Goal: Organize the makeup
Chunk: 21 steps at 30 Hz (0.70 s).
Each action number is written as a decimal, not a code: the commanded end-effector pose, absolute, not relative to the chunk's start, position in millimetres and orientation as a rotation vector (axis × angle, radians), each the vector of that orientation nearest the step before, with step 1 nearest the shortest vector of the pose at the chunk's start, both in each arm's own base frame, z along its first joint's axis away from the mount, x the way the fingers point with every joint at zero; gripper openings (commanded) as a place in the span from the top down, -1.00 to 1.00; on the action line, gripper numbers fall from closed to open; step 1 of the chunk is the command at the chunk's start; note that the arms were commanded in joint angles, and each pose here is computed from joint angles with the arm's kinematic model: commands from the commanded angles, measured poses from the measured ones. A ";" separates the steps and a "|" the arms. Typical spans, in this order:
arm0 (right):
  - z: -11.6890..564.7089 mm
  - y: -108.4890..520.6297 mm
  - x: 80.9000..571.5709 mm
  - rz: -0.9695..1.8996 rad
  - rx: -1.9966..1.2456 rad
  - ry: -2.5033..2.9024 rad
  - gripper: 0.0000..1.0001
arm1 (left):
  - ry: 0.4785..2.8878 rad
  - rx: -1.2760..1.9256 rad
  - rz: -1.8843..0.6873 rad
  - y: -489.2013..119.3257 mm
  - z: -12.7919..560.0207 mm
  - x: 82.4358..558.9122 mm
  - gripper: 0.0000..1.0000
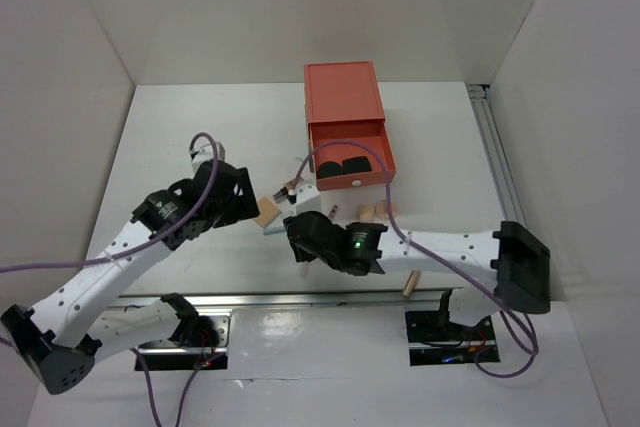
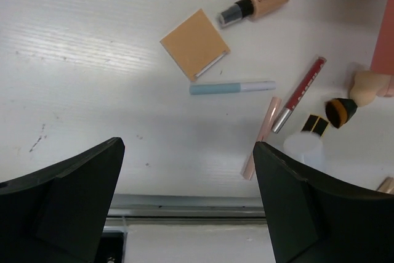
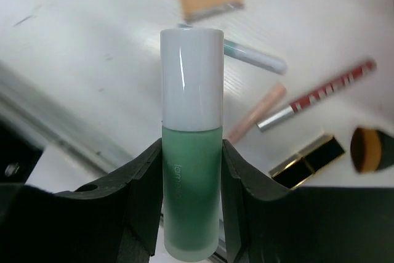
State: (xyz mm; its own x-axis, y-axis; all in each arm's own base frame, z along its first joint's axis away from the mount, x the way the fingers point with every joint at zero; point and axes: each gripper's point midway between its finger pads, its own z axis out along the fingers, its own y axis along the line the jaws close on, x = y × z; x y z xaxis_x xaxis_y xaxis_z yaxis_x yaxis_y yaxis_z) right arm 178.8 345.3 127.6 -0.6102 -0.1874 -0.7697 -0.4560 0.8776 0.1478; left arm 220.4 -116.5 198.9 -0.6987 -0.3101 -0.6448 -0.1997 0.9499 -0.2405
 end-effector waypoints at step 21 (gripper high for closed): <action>292.1 225.6 335.2 0.343 -1.192 1.703 1.00 | 2.140 0.572 -0.690 -173.9 156.1 455.4 -1.00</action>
